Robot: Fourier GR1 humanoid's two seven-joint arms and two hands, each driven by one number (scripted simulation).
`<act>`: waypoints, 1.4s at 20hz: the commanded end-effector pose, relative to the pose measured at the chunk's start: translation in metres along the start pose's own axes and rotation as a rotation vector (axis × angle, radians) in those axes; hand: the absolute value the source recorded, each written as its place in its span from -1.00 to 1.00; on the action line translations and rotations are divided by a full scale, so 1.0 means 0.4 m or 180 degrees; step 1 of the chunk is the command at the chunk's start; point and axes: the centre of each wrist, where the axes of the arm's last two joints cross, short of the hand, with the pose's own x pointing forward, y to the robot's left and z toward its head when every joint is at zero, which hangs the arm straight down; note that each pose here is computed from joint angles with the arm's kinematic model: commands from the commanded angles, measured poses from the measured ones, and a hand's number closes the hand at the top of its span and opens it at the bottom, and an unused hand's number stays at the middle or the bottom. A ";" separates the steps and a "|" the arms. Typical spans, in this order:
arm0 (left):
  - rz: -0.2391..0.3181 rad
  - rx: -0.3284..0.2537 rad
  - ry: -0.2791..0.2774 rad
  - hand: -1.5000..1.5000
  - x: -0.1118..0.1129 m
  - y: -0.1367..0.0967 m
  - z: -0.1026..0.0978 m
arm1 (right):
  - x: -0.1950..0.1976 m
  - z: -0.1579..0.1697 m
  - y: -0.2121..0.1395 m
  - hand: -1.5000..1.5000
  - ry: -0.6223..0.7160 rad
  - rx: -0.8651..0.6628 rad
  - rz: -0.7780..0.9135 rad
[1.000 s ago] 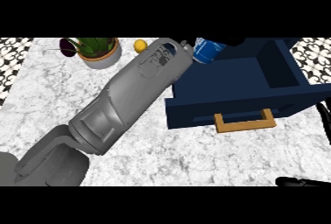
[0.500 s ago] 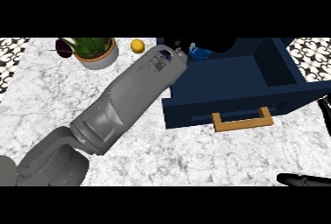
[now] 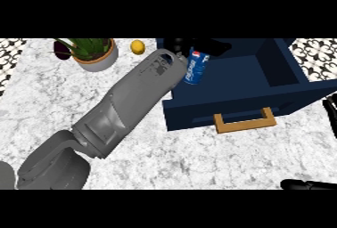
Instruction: Pick up the can, place it into the drawer and close the drawer
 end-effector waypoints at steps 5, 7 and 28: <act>0.0139 0.0100 0.0052 -1.00 -0.015 0.006 -0.002 | 0.034 0.016 -0.008 -1.00 -0.0221 0.0014 0.0333; 0.0227 0.0174 0.0099 -1.00 0.013 -0.004 0.002 | 0.030 0.001 -0.017 -1.00 -0.0341 0.0099 0.0571; 0.0560 0.0167 -0.0025 -1.00 0.068 -0.018 0.014 | 0.032 -0.086 0.098 -1.00 -0.0649 0.0564 0.2841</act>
